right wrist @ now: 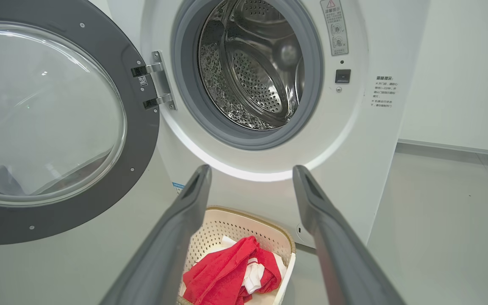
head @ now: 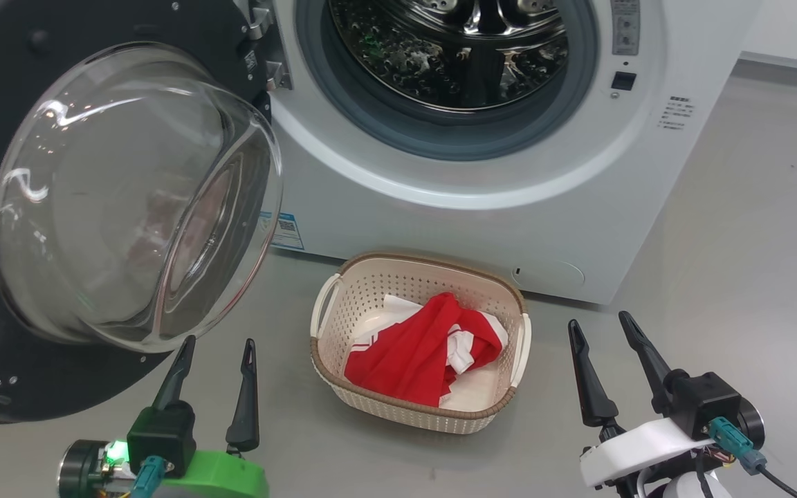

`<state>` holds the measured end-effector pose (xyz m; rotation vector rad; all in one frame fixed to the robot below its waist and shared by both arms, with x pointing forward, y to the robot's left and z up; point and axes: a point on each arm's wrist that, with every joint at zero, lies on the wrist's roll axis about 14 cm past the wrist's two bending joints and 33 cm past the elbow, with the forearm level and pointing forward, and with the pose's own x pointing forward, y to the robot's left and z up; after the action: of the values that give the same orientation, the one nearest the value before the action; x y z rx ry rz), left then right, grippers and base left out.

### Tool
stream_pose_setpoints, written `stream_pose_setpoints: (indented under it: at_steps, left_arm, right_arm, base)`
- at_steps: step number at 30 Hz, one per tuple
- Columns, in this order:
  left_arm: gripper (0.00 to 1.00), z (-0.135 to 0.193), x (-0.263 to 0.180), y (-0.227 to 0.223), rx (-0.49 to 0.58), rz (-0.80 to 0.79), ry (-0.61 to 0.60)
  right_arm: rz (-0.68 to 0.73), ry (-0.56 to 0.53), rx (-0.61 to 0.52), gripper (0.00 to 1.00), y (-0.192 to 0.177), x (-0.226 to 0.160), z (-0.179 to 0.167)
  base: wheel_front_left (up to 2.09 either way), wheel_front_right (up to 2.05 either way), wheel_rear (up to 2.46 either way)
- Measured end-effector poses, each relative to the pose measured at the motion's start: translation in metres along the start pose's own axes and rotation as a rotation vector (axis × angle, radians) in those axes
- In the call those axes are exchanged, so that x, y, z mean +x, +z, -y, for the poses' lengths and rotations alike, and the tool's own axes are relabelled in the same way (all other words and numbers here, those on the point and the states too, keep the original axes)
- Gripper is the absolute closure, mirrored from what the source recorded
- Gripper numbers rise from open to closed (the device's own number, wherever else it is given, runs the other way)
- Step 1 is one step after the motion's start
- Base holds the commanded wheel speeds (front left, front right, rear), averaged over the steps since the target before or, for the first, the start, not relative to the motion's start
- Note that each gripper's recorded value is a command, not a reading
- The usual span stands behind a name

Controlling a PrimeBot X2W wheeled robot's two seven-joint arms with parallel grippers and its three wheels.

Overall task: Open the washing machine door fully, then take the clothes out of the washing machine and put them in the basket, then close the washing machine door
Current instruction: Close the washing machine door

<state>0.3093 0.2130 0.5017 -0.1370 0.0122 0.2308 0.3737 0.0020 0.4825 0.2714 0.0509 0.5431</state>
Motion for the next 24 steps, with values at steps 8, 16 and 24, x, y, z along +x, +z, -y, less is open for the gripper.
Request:
stream_pose_setpoints:
  at_steps: [8,16,24]
  left_arm:
    - [0.00,-0.032,-0.014,0.003,-0.011,0.018,0.107]
    - [0.00,-0.049,-0.022,0.002,-0.021,0.023,0.163]
    - [0.00,-0.047,-0.023,0.000,-0.038,0.017,0.161]
  right_arm:
    - [-0.024,0.097,0.012,0.00,-0.008,0.012,-0.027]
    - [-0.049,0.143,0.019,0.00,-0.017,0.015,-0.041]
    - [-0.052,0.148,0.019,0.00,-0.018,0.016,-0.043]
  base:
    - [0.00,0.00,0.00]
    - [0.00,0.00,0.00]
    - [0.00,0.00,0.00]
